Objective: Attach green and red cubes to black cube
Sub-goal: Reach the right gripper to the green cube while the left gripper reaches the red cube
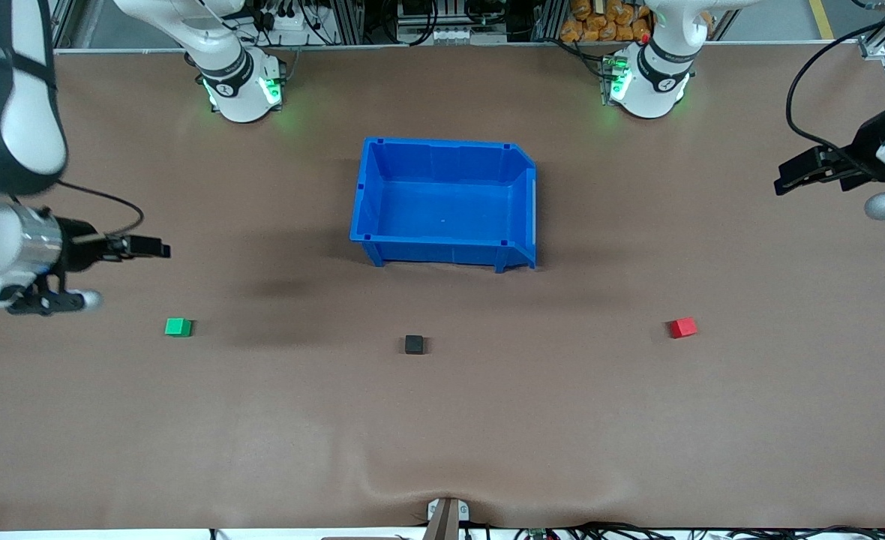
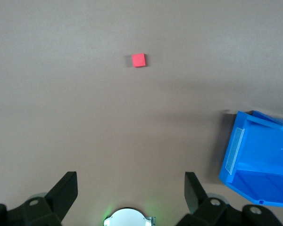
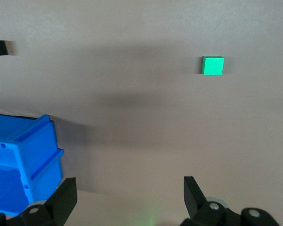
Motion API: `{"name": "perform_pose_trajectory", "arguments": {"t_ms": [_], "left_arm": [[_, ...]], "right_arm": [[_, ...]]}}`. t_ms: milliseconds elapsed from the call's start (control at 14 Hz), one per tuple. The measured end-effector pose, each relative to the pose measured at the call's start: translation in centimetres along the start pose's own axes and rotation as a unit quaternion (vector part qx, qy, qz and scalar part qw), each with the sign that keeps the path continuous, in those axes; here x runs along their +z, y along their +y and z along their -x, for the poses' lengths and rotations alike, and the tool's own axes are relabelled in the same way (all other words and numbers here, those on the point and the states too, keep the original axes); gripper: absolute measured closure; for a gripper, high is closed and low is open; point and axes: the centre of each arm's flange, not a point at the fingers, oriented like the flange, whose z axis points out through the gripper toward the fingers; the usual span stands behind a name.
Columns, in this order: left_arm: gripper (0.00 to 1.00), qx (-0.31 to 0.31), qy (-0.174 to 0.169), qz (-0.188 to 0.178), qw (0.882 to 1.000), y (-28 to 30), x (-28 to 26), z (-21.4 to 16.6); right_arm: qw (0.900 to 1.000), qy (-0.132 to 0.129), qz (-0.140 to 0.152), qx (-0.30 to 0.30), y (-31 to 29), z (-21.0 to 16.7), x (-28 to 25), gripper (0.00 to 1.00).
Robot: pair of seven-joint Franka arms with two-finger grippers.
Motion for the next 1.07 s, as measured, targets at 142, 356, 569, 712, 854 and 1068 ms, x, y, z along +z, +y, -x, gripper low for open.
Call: {"name": "perform_pose_trajectory", "arguments": {"t_ms": [142,356,569,712,854,1068], "left_arm": [[0.00,-0.002,-0.014,0.000,1.000,-0.2,1.5,-0.9],[0.00,-0.004,-0.035,0.001,0.999,-0.5,3.7,-2.2],[0.00,-0.002,-0.052,-0.002,0.999,-0.4,5.9,-3.4],[0.00,0.003,-0.058,-0.023,0.998,-0.4,7.2,-4.1],[0.00,0.007,-0.054,-0.036,0.998,-0.2,7.9,-4.8],[0.00,0.008,-0.035,-0.037,0.999,-0.3,9.0,-5.6]], "right_arm": [[1.000,-0.007,0.000,0.002,0.2,-0.8,0.9,0.00],[1.000,-0.008,-0.003,0.007,0.7,-1.8,1.9,0.00],[1.000,-0.017,-0.011,0.018,1.9,-3.1,3.9,0.00],[0.999,-0.025,-0.013,0.028,3.2,-3.9,5.2,0.00],[0.999,-0.011,-0.011,0.035,4.2,-5.4,6.7,0.00],[0.999,0.005,-0.005,0.044,5.3,-8.0,10.1,0.00]]}}
